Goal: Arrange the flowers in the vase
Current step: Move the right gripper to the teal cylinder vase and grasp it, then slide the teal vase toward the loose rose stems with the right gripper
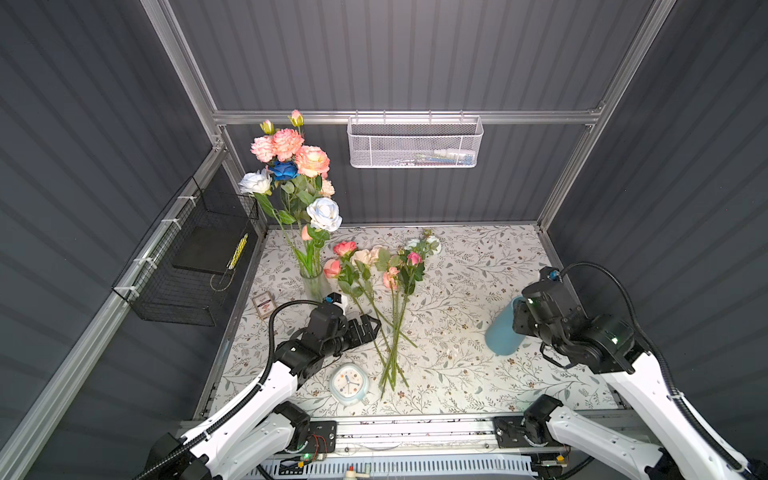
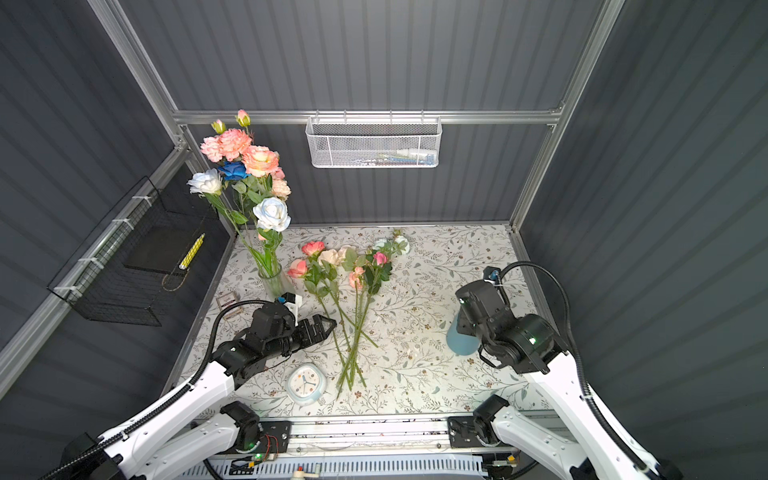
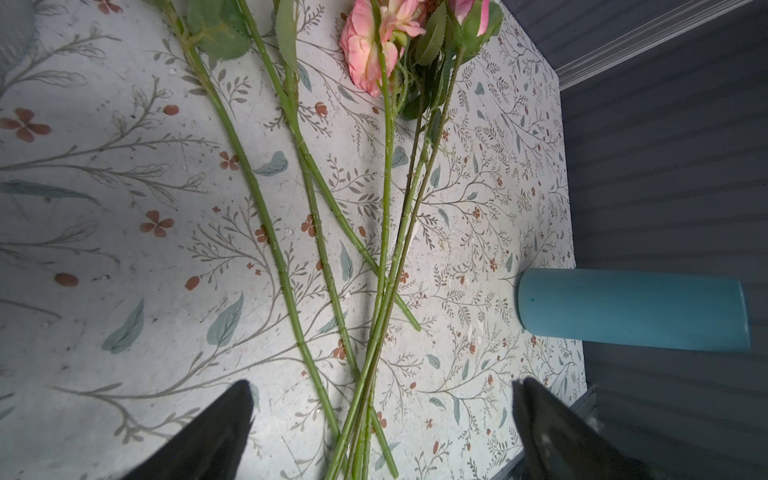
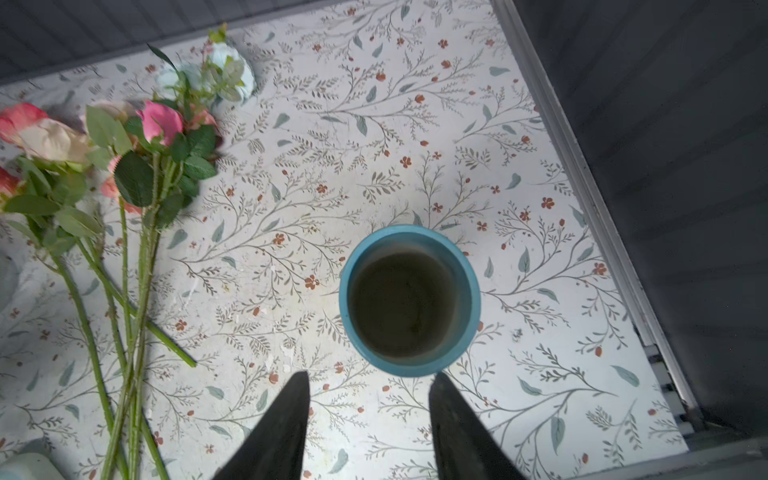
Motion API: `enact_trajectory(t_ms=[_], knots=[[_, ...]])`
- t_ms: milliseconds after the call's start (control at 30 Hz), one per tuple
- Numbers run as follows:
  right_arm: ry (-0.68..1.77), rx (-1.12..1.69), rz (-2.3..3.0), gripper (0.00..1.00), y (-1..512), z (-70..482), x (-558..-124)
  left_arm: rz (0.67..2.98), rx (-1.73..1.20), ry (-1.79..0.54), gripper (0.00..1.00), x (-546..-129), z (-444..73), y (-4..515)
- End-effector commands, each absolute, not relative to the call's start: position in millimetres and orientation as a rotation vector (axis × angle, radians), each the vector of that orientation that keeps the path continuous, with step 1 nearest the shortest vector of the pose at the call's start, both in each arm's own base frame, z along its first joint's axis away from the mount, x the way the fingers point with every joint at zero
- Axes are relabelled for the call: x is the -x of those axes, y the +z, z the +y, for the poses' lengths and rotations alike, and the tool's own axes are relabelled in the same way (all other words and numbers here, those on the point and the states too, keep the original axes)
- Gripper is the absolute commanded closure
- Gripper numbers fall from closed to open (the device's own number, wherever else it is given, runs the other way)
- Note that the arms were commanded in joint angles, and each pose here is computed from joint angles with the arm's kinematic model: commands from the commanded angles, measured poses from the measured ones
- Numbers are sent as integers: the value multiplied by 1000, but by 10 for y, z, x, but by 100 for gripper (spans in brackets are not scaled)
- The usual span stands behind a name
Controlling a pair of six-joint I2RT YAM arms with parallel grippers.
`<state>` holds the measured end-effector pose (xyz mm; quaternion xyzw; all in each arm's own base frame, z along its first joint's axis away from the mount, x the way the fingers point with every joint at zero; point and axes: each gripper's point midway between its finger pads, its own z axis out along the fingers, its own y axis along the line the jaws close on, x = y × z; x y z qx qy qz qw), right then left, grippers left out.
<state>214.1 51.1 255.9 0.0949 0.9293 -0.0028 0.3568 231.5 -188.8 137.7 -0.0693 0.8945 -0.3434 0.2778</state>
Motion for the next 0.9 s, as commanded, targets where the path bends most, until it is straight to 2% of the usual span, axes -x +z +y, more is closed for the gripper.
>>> enact_trajectory(t_ms=[0,200,333,433,733,867], knots=[[19,-144,2488,52,2512,614,-2188,2377,158,-944,0,-2339,-1938,1427],[-19,-139,2553,55,2389,627,-2380,2379,165,-959,0,-2325,-1946,1383],[-76,-173,2588,61,2218,530,-2428,2375,165,-961,0,-2308,-1934,1375],[-55,-171,2619,68,2107,562,-2465,2375,166,-957,0,-2297,-1922,1360],[26,-59,2691,100,2038,780,-2541,2390,174,-944,0,-2311,-1921,1328],[110,45,2680,100,2180,1018,-2509,2391,176,-939,0,-2321,-1921,1351]])
